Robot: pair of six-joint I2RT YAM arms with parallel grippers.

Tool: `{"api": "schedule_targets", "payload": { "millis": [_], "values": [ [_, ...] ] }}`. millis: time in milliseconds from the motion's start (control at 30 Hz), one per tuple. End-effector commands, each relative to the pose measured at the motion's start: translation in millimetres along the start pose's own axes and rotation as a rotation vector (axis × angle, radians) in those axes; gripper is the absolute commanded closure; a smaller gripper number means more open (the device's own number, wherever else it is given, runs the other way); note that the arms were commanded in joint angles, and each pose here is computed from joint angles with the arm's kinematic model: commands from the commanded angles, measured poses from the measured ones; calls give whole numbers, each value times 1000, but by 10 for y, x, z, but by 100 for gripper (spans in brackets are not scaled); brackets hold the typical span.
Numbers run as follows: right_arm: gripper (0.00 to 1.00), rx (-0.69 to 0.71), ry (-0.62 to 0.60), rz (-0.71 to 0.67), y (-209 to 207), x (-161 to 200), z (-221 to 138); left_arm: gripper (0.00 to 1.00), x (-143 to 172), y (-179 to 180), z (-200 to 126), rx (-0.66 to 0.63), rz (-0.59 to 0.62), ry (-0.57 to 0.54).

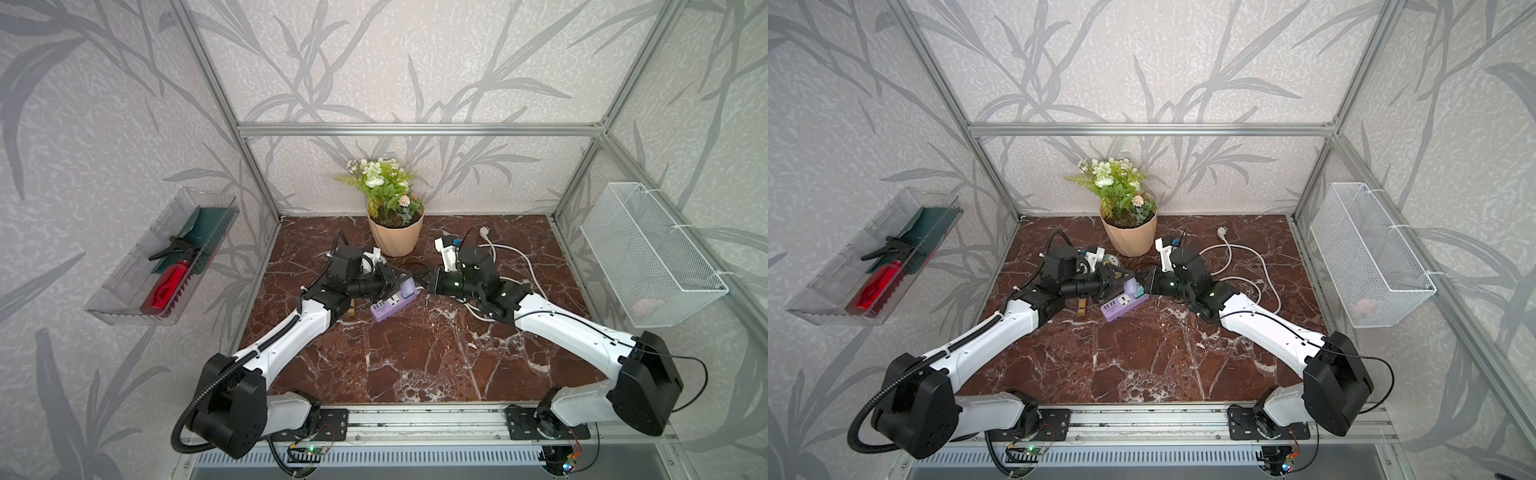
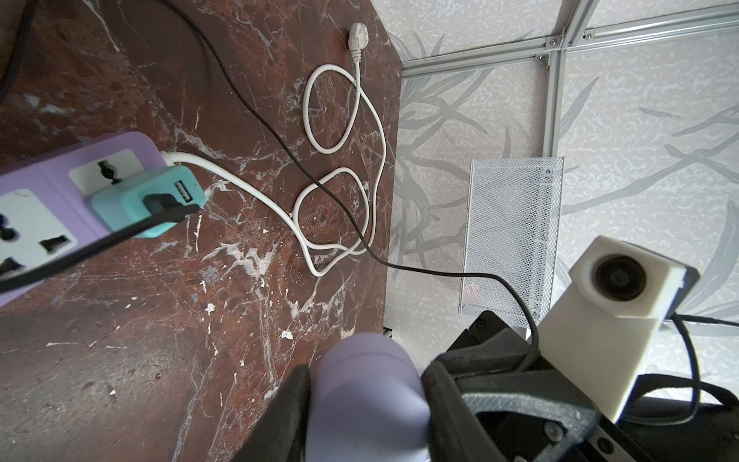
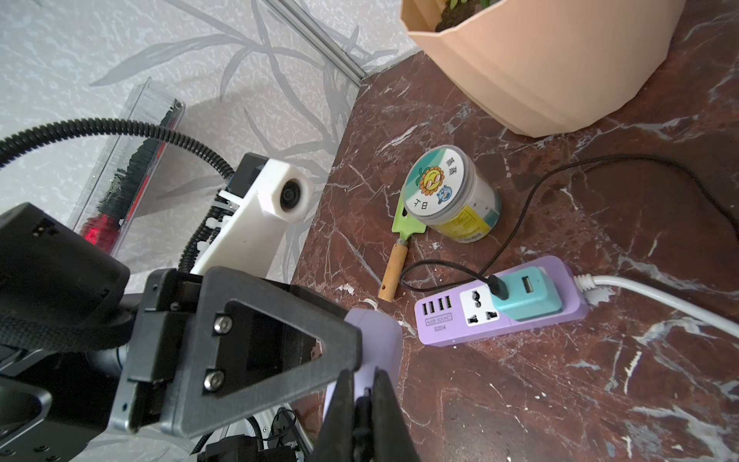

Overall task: Charge the bluetooth headset
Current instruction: Insert the bluetooth headset.

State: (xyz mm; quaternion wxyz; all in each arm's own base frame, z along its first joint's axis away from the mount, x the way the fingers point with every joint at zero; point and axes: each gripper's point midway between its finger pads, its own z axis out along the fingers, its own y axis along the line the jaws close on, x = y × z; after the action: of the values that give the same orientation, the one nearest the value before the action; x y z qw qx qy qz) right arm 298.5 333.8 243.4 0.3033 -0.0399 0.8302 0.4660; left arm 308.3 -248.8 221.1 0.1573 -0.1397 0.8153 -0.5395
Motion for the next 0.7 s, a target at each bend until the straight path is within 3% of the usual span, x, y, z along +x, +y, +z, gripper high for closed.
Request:
{"api": "schedule_targets", "payload": {
  "millis": [0, 400, 667],
  "values": [
    [100, -115, 74, 7, 283, 213, 115, 95, 87, -380, -6, 132, 71, 50],
    [100, -87, 181, 20, 296, 395, 392, 95, 161, -274, -82, 34, 126, 72],
    [100, -128, 203, 59, 360, 471, 525, 96, 140, -291, -89, 49, 132, 62]
  ]
}}
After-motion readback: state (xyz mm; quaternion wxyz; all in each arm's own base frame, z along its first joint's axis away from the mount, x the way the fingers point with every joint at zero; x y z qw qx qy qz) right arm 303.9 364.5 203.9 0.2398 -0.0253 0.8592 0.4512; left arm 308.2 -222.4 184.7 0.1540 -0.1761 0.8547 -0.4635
